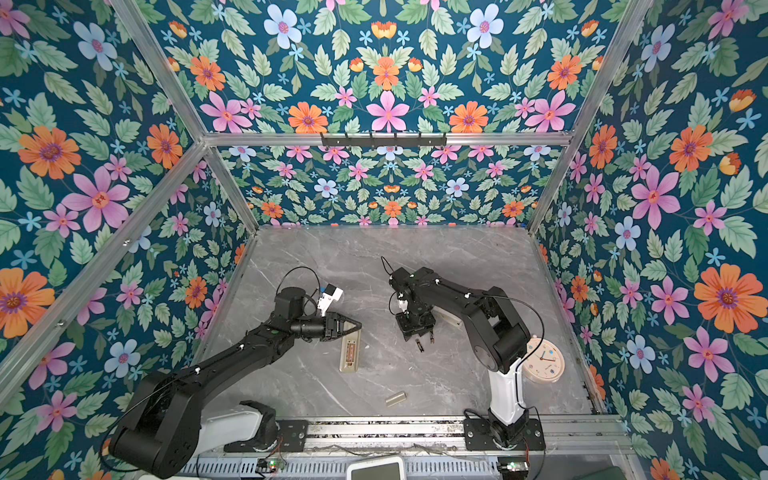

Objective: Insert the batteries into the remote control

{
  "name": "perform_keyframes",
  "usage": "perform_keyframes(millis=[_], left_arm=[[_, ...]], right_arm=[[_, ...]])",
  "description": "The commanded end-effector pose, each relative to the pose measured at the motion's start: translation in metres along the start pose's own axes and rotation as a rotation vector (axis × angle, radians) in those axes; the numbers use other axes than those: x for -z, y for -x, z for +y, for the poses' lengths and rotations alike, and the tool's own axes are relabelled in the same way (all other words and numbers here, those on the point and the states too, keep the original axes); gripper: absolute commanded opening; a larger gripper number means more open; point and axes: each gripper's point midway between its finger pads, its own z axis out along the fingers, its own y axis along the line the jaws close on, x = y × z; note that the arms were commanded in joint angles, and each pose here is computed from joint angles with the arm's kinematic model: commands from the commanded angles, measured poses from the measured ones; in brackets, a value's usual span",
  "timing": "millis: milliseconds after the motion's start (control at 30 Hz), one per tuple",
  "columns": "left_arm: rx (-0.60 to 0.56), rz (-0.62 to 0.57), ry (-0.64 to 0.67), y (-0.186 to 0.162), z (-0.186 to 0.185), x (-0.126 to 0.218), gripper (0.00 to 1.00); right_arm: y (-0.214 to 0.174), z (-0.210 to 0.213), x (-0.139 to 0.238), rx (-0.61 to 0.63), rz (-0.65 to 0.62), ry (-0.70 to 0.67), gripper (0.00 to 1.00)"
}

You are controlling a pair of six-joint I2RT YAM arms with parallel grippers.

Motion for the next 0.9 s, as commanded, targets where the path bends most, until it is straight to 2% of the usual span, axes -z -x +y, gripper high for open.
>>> perform_keyframes(millis=[0, 367, 867], left_arm=[[-0.014, -0.009, -0.017, 0.002, -0.005, 0.002, 0.0], [0.002, -0.016, -0.01, -0.003, -0.002, 0.004, 0.0], [0.014, -0.004, 0.0, -0.004, 0.003, 0.002, 0.0]], right_arm=[[0.001, -0.001, -0.003, 0.003, 0.005, -0.006, 0.48], [-0.006, -0.009, -0.017, -0.021, 0.046, -0.036, 0.44], [-0.011, -0.011, -0.028, -0.035, 0.052, -0.025, 0.33]])
